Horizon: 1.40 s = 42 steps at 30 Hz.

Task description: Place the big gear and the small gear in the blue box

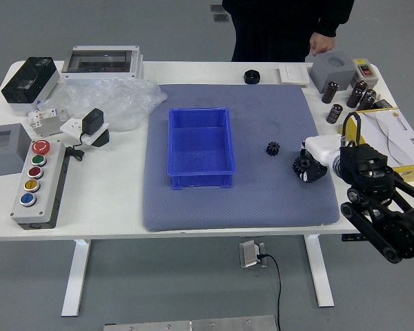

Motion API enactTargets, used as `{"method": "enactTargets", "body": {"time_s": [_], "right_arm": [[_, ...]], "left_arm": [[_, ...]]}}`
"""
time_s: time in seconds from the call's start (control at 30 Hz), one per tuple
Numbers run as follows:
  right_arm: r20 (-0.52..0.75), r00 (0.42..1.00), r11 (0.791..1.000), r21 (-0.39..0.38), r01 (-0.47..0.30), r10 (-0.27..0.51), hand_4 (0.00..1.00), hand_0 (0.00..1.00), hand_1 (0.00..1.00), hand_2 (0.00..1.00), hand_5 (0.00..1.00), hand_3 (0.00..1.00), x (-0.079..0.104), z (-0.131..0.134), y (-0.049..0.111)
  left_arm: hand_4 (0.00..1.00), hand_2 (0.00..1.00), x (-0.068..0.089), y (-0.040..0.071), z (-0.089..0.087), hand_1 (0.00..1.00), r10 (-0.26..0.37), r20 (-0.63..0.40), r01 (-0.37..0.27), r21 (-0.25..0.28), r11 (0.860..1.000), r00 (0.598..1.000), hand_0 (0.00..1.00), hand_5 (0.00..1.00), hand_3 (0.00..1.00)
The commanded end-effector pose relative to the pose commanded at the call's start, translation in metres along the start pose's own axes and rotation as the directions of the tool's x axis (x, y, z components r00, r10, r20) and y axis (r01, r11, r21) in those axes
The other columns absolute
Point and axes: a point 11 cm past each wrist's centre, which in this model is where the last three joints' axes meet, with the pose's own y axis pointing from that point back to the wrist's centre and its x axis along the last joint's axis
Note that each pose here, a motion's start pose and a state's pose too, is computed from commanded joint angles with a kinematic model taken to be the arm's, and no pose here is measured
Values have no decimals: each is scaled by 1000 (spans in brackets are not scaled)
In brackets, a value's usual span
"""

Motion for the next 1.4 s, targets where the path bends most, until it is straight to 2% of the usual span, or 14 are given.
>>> {"method": "enactTargets", "body": {"time_s": [0.2, 0.47, 0.7, 0.83, 1.17, 1.4], "right_arm": [[14, 999, 999, -2, -34, 34, 541, 613, 465, 429, 269, 414, 12, 2, 2], [27, 991, 991, 24, -130, 130, 562, 615, 466, 424, 284, 409, 54, -5, 15], [21, 973, 968, 98, -231, 230, 561, 614, 464, 420, 279, 404, 99, -34, 31], [32, 965, 953, 152, -261, 259, 561, 614, 464, 420, 279, 404, 114, -60, 36], [58, 965, 929, 261, -261, 255, 545, 620, 469, 424, 271, 408, 125, -124, 33], [52, 972, 923, 306, -233, 228, 549, 622, 472, 429, 268, 423, 121, -154, 31]], "left_arm": [[680, 799, 1, 0, -1, 800, 1, -1, -1, 2, 1000, 1000, 834, 366, 780], [679, 799, 3, 0, -2, 801, 6, 0, -6, 4, 1000, 1000, 834, 365, 780], [680, 799, 5, 0, -3, 801, 9, 1, -9, 7, 1000, 1000, 834, 366, 780], [680, 799, 6, 0, -4, 801, 10, 5, -10, 9, 1000, 1000, 834, 366, 780], [679, 799, 6, 0, -5, 800, 11, 12, -11, 13, 1000, 1000, 834, 365, 779], [680, 799, 6, 0, -6, 800, 11, 12, -11, 13, 1000, 1000, 834, 366, 778]]}}
